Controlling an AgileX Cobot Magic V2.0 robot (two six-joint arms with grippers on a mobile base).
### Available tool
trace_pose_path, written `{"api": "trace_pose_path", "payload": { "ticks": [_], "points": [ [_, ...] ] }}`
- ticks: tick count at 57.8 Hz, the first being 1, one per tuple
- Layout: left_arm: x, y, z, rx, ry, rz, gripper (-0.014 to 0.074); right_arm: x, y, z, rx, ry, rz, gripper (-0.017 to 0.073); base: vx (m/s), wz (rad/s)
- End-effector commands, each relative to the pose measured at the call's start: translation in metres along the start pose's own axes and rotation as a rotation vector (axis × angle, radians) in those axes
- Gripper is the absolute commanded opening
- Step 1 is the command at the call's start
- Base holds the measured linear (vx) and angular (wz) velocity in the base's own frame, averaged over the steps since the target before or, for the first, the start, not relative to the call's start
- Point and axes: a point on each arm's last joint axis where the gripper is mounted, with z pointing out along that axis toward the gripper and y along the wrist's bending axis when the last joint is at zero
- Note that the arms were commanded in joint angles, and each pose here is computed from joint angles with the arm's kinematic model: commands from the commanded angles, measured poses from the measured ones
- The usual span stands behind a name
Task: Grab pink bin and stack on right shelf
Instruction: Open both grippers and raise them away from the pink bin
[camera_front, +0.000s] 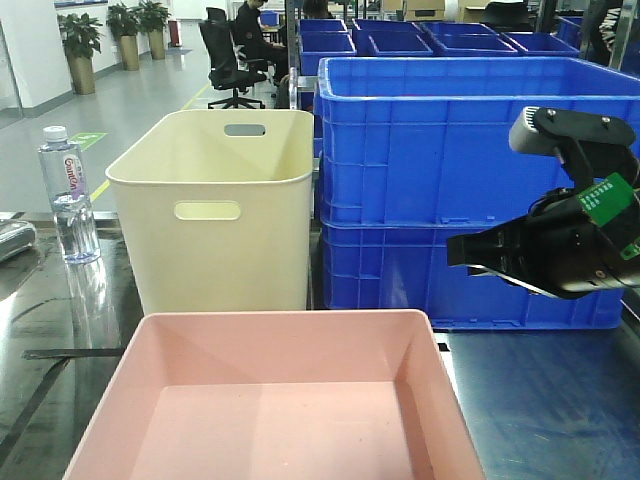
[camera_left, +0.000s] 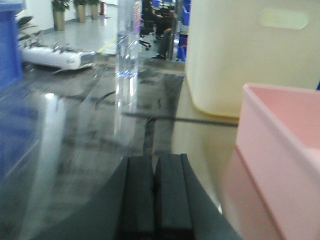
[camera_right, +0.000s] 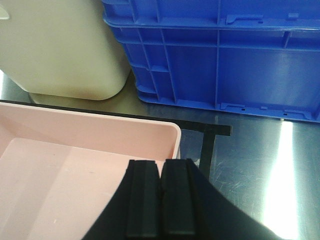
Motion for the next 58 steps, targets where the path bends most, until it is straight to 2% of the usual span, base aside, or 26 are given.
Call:
{"api": "trace_pose_path", "payload": {
  "ticks": [1, 7, 13, 49, 58],
  "points": [
    [0.012, 0.002, -0.005, 0.006, -0.077, -0.008, -0.0008, -0.016, 0.001, -0.019, -0.008, -0.131, -0.014, -0.0014, 0.00, 0.00],
    [0.036, 0.005, -0.003, 0.005, -0.046, -0.011, -0.0008, -0.016, 0.001, -0.019, -0.008, -0.130, -0.014, -0.0014, 0.00, 0.00],
    [0.046, 0.006, -0.001, -0.006, 0.015, -0.013, -0.0008, -0.016, 0.001, -0.018, -0.007, -0.123, -0.014, -0.0013, 0.00, 0.00],
    [0.049, 0.007, -0.001, -0.013, 0.045, -0.013, -0.0008, -0.015, 0.001, -0.017, -0.007, -0.118, -0.014, -0.0013, 0.00, 0.00],
    [0.049, 0.007, -0.001, -0.013, 0.045, -0.013, -0.0008, -0.015, -0.006, -0.028, 0.069, -0.122, -0.123, -0.0012, 0.00, 0.00]
  ]
}}
